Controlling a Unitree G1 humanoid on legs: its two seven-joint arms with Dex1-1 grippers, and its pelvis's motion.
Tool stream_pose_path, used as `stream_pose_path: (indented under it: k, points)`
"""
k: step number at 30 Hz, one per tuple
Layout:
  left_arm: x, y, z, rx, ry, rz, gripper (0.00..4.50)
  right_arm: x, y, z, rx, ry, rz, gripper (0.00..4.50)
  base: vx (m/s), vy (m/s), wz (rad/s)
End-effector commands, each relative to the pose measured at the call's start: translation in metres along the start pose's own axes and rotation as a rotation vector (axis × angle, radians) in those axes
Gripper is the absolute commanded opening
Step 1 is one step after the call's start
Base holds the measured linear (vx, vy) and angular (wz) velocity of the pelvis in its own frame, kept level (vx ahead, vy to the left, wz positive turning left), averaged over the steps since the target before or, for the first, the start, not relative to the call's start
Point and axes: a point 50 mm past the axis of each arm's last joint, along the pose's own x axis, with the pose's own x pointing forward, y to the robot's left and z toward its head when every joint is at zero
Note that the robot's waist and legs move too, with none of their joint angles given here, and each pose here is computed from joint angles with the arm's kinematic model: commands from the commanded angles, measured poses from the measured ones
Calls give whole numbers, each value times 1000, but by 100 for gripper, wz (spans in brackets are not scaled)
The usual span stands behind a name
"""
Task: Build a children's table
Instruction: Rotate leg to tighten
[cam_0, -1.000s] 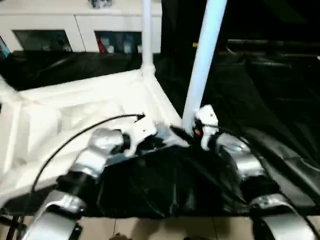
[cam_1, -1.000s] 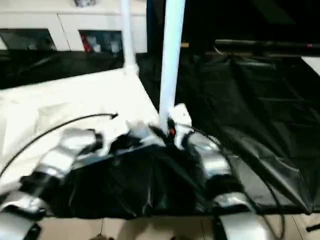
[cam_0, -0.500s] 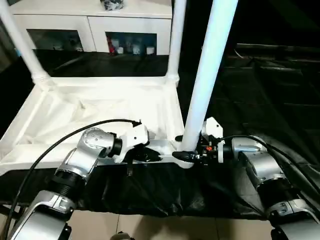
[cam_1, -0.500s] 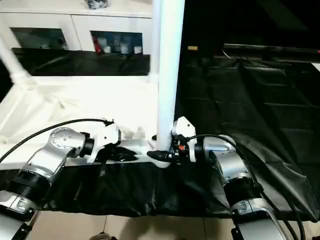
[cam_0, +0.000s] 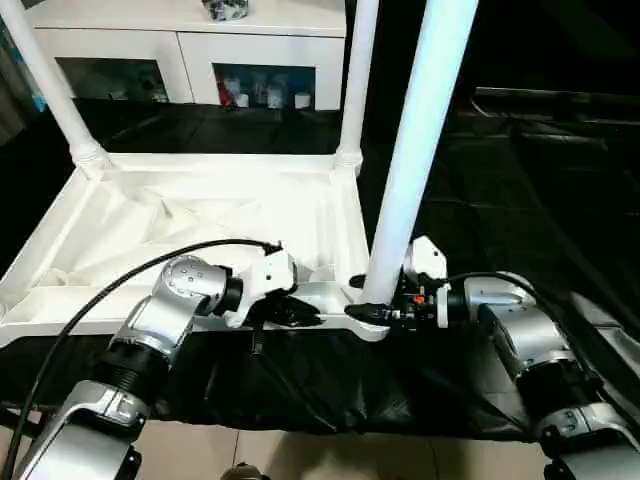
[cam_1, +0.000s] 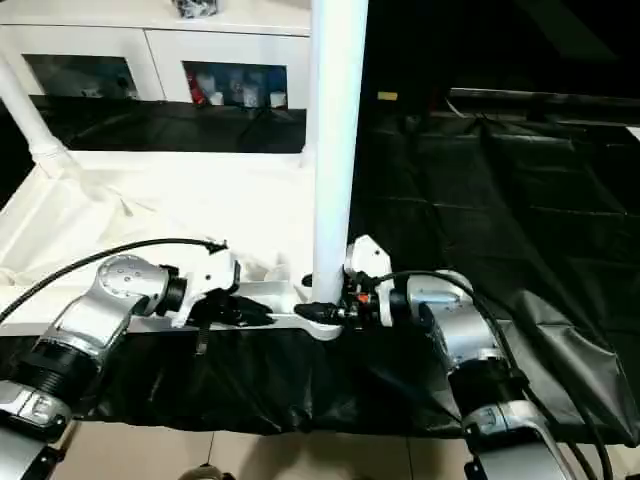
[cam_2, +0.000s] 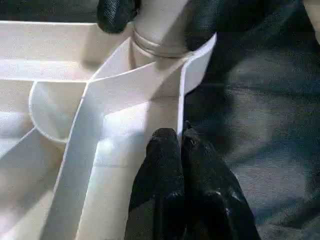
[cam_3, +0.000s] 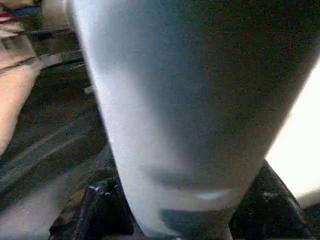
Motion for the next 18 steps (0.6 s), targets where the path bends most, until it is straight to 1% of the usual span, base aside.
stream_pose_path:
  k: [1,2,3,4,5,7,10,11,14,15,17,18]
  points:
    - [20,8,17,-10,-45,137,0,31,19,-19,98,34,-23,200,0,0,0]
    - [20,8,17,-10,-45,137,0,31,19,-19,98,34,-23,198,0,0,0]
    - [34,6,25,-31,-70,169,0,37,13,-22,146,28,-166,198,0,0,0]
    - [38,6,27,-33,-75,171,0,39,12,-22,154,20,-198,198,-56,3,0]
    - [53,3,36,-42,-90,188,0,48,9,-20,190,2,-314,197,0,0,0]
    - [57,3,39,-46,-95,197,0,50,7,-19,199,2,-358,196,0,0,0]
    - [68,3,48,-54,-110,221,0,60,4,-14,227,-9,-451,196,0,0,0]
    - [77,4,57,-54,-118,249,0,70,0,-9,245,3,-541,196,0,0,0]
    - [82,5,65,-36,-125,266,0,77,-4,0,247,-21,-598,196,0,0,0]
    - [83,5,65,-31,-122,269,0,78,-5,1,248,-27,-611,231,0,0,0]
    - [81,5,64,-9,-112,262,0,77,-6,3,269,-52,-610,231,0,0,0]
    - [80,5,63,-4,-110,258,0,77,-6,4,275,-60,-604,251,0,0,0]
